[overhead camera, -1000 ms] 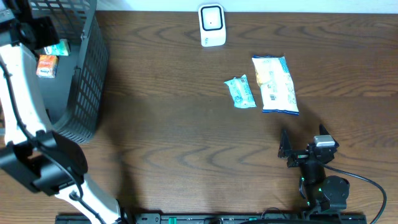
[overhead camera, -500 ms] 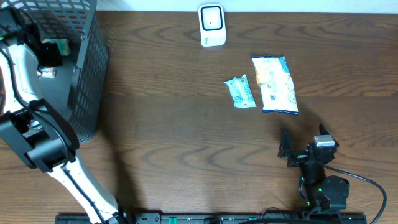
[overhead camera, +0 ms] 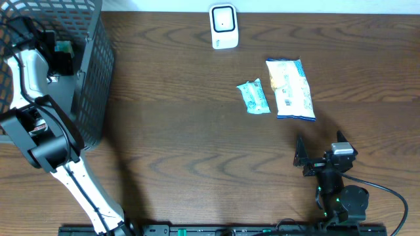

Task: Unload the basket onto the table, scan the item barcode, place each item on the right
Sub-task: 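Grasp the orange box with the left gripper and lift it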

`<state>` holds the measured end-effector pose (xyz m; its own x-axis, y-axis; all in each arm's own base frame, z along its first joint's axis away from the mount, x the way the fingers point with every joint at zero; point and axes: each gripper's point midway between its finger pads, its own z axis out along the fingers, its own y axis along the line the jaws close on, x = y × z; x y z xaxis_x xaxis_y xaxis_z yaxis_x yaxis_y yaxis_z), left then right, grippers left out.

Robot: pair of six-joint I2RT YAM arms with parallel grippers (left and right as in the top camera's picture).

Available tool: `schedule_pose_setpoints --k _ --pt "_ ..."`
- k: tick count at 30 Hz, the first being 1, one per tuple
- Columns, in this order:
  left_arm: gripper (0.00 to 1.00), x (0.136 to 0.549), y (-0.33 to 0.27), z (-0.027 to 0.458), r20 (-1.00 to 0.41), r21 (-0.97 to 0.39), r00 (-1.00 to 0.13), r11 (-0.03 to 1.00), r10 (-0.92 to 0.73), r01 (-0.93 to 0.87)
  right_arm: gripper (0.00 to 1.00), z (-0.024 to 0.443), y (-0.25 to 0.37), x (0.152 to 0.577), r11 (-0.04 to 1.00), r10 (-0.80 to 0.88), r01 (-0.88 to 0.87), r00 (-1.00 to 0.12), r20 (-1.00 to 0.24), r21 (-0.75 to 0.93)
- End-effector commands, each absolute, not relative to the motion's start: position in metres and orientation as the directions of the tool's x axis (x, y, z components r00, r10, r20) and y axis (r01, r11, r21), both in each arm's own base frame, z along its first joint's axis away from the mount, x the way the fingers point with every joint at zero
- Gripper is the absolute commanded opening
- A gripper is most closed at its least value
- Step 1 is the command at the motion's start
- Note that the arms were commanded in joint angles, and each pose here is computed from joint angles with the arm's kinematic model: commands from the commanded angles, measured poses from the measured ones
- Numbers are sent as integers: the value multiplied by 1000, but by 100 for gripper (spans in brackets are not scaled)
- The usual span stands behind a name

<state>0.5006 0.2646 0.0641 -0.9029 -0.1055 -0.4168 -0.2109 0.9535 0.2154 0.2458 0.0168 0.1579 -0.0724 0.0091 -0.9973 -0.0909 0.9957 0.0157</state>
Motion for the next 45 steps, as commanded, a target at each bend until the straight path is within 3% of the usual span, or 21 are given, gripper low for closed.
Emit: schedule_pose_setpoints --k 1,11,15,19,20,21,22,26,32,45 --pt "84 502 266 51 -391 236 -918 958 -62 -165 99 158 19 245 995 -3 -101 -71 -997 4" --pt "84 498 268 13 -336 239 -940 960 -57 -144 99 158 19 245 995 -3 -101 -71 -997 4" --pt "76 492 274 2 -301 268 -951 951 -66 -151 99 158 19 245 995 -3 -101 -71 -997 4" --pt "46 492 273 0 -300 267 -952 952 -67 -151 99 158 19 245 995 -3 -101 -71 -997 4" --pt "32 492 273 1 -301 267 -951 952 -67 -151 99 158 19 245 995 -3 -101 -71 -997 4" --pt "10 492 273 1 -300 267 -952 952 -67 -151 99 158 19 245 995 -3 -101 -71 -997 4" --pt "7 492 273 1 -302 263 -950 951 -79 -163 99 158 19 245 995 -3 -101 -71 -997 4" --pt "7 494 275 17 -366 214 -902 923 -229 -321 99 158 19 245 995 -3 -101 -71 -997 4" --pt "7 491 271 70 -434 169 -847 896 -306 -411 99 158 19 245 995 -3 -101 -71 -997 4" --pt "7 471 236 239 -656 -27 -651 874 -382 -485 99 158 19 245 995 -3 -101 -71 -997 4"
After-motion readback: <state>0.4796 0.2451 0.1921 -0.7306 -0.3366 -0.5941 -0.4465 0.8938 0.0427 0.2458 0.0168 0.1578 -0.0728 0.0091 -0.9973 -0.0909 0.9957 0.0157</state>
